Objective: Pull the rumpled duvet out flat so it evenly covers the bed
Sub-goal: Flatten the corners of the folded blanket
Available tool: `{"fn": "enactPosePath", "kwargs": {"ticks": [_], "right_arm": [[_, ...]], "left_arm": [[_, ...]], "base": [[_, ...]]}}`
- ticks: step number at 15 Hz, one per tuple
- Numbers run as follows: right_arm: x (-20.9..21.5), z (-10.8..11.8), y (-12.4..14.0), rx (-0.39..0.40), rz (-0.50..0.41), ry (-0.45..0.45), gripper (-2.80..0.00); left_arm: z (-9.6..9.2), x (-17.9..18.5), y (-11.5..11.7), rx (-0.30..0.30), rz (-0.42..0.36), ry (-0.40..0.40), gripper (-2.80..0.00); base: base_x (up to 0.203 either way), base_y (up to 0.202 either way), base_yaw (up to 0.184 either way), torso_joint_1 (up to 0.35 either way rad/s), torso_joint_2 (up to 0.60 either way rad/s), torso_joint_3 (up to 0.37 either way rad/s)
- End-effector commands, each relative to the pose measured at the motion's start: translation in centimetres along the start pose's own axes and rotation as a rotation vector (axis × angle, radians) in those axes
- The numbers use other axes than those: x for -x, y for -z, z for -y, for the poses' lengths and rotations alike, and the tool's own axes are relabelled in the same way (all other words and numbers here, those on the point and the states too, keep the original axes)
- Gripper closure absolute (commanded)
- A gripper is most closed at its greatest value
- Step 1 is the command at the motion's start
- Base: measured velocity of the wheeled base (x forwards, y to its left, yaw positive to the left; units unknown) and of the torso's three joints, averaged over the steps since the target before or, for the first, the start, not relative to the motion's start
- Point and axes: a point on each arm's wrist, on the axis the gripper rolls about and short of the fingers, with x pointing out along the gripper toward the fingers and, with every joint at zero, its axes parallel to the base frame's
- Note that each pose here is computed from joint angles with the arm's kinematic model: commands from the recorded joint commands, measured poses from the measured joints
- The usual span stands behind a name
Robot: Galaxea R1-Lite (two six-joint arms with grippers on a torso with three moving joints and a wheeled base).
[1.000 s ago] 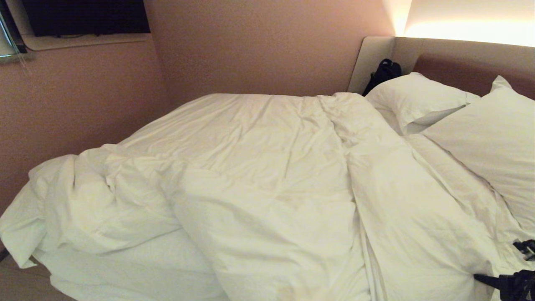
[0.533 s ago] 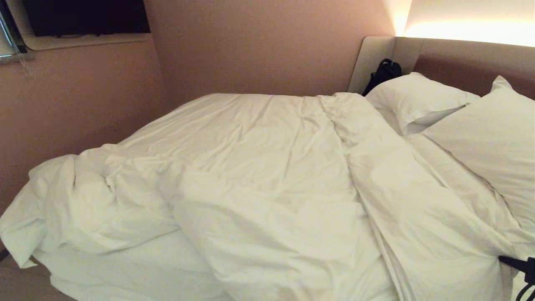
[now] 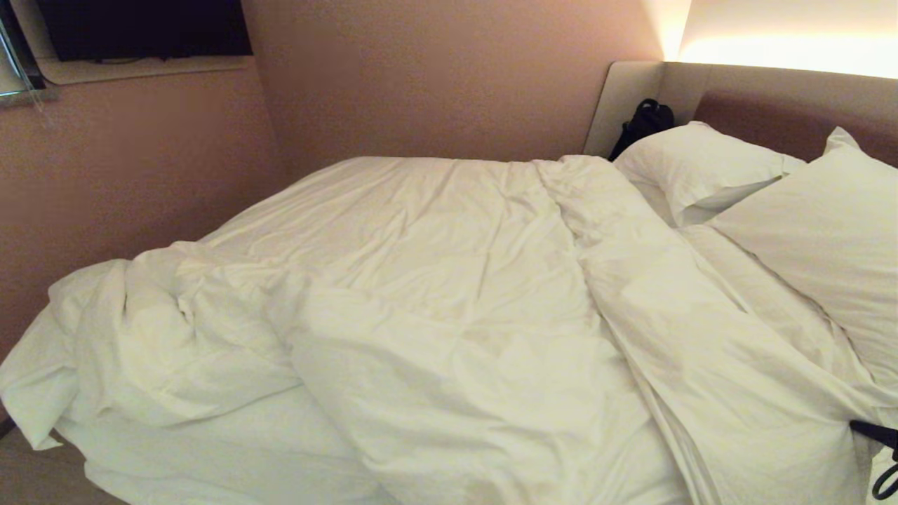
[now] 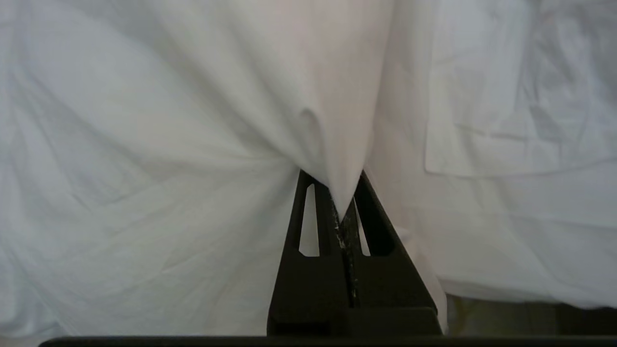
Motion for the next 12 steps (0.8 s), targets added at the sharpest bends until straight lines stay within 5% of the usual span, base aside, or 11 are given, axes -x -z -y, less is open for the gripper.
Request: {"fn": "enactPosePath", "kwargs": {"ticks": [1,8,9,12], "right_arm": [[-0.2,0.1,0.6,0.058,-0.016,-0.004,0.0],[-0.3,-0.2,1.2,0.089,-0.033,-0.01,0.0],[-0.2,-0.3,1.5,0.113,-0.039,-0.014,-2.8],[0.0,-0.8,1.8,0.133,-0.039,-0.029,-2.8]], "left_arm": [[0.0,0.0,0.0,0.001,0.0,-0.001,0.0],[0.0,0.0,0.0,0.001,0.0,-0.001,0.0],[0.0,0.0,0.0,0.001,0.0,-0.001,0.0],[0.0,0.0,0.0,0.001,0.0,-0.001,0.0]], "base": [[0.0,0.0,0.0,0.0,0.0,0.0],[0.0,0.0,0.0,0.0,0.0,0.0],[0.0,0.0,0.0,0.0,0.0,0.0],[0.0,0.0,0.0,0.0,0.0,0.0]]}}
